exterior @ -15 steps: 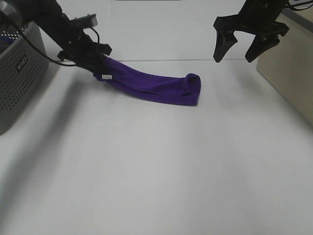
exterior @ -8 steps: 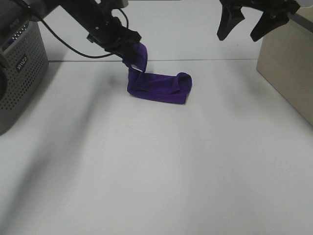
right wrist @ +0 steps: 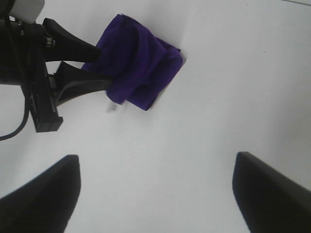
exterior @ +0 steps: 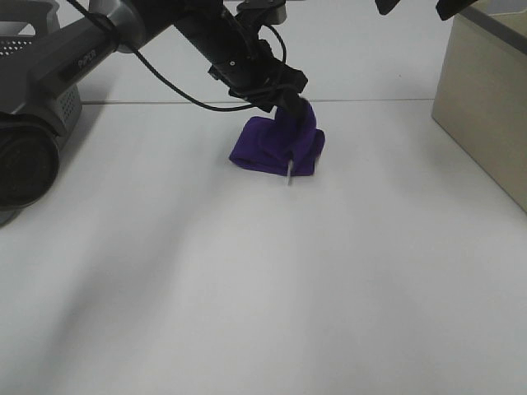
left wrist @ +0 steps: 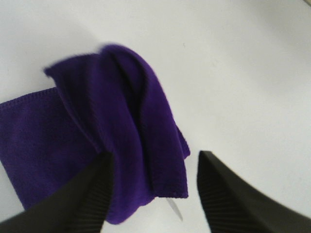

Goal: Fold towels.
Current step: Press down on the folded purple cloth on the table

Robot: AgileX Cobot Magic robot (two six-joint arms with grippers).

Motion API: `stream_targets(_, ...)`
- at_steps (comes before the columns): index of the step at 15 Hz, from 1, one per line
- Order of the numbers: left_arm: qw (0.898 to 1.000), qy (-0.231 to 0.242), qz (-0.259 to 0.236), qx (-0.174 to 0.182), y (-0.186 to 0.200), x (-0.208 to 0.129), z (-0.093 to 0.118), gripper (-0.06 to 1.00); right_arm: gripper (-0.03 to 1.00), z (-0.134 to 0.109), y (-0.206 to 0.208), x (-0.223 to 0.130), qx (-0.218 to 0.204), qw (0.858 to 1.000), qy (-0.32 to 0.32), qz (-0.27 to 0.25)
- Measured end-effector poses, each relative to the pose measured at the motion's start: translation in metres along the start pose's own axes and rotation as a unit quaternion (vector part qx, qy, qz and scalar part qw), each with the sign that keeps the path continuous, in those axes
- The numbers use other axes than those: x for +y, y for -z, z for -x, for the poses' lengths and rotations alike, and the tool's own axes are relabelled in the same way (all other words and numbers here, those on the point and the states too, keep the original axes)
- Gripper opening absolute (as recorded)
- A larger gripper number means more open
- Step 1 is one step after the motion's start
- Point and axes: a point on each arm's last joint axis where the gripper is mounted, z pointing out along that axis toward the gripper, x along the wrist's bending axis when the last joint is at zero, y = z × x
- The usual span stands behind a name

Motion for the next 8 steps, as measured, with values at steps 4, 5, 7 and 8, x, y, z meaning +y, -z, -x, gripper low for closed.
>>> stream_targets(4, 0.997, 0.023, 0.058, -0.039, -0.005, 0.012, 0.024, 0.65, 0.82, -0.002, 0.001, 0.000, 0.010, 1.000, -0.004, 0.002)
stream_targets(5, 0.997, 0.022, 0.059, -0.039, -0.002, 0.013, 0.022, 0.65, 0.82, -0.002, 0.001, 0.000, 0.010, 1.000, -0.003, 0.002)
stream_targets(7, 0.999, 0.007, 0.048, -0.009, 0.018, 0.016, 0.006, 0.65, 0.82, -0.002, 0.001, 0.000, 0.010, 1.000, 0.004, 0.002)
stream_targets(8, 0.999, 0.005, 0.034, 0.031, 0.034, 0.016, -0.012, 0.65, 0.82, -0.002, 0.001, 0.000, 0.010, 1.000, 0.010, 0.002)
